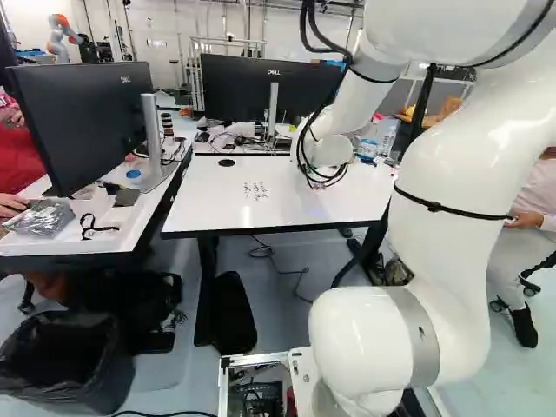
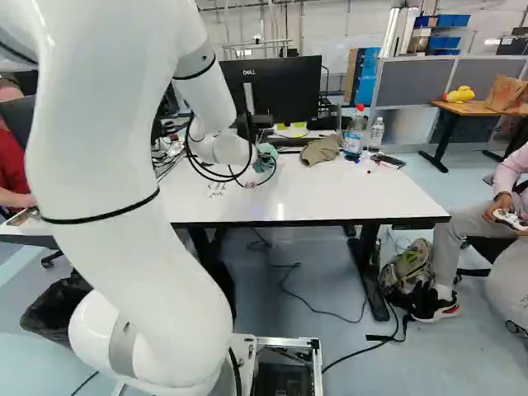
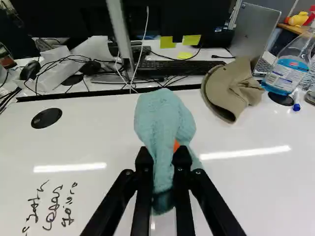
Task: Clean the table with the green towel
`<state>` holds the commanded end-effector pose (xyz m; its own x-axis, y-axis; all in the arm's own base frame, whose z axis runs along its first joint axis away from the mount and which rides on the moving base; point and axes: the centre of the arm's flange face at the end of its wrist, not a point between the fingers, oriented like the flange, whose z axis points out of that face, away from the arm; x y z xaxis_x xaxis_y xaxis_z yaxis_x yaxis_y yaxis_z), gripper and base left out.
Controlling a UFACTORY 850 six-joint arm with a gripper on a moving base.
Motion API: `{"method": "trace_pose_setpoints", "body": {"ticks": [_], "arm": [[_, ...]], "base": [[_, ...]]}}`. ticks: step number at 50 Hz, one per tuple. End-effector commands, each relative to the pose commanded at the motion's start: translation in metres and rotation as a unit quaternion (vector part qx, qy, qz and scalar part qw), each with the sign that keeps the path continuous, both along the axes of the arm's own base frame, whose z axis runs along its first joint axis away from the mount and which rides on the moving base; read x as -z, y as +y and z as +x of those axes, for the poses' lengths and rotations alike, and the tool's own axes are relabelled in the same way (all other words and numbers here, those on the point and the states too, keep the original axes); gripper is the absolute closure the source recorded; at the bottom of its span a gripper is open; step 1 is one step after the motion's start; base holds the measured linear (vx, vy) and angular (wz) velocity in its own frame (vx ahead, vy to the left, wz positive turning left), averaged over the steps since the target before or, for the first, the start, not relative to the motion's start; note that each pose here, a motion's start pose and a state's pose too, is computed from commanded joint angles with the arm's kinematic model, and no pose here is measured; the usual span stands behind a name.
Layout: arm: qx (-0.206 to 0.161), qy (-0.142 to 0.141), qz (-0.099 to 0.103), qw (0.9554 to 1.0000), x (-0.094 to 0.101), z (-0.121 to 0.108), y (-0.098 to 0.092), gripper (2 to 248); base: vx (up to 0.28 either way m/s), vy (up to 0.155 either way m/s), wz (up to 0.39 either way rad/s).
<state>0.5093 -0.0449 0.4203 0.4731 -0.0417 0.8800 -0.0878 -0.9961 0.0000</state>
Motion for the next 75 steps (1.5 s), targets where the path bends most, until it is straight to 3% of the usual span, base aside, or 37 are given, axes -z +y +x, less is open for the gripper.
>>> {"method": "trace_pose_setpoints", "body": {"ticks": [30,52,75], "arm": [[0.017,-0.012,-0.001,0.9998,0.004,0.059,-0.024,202],[0.013,-0.02,-0.002,0.9997,0.014,0.103,-0.026,202],[0.013,0.0,0.0,0.9999,0.041,0.108,-0.026,202]], "base": [[0.0,0.0,0.0],[0.0,0.0,0.0],[0.0,0.0,0.0]]}}
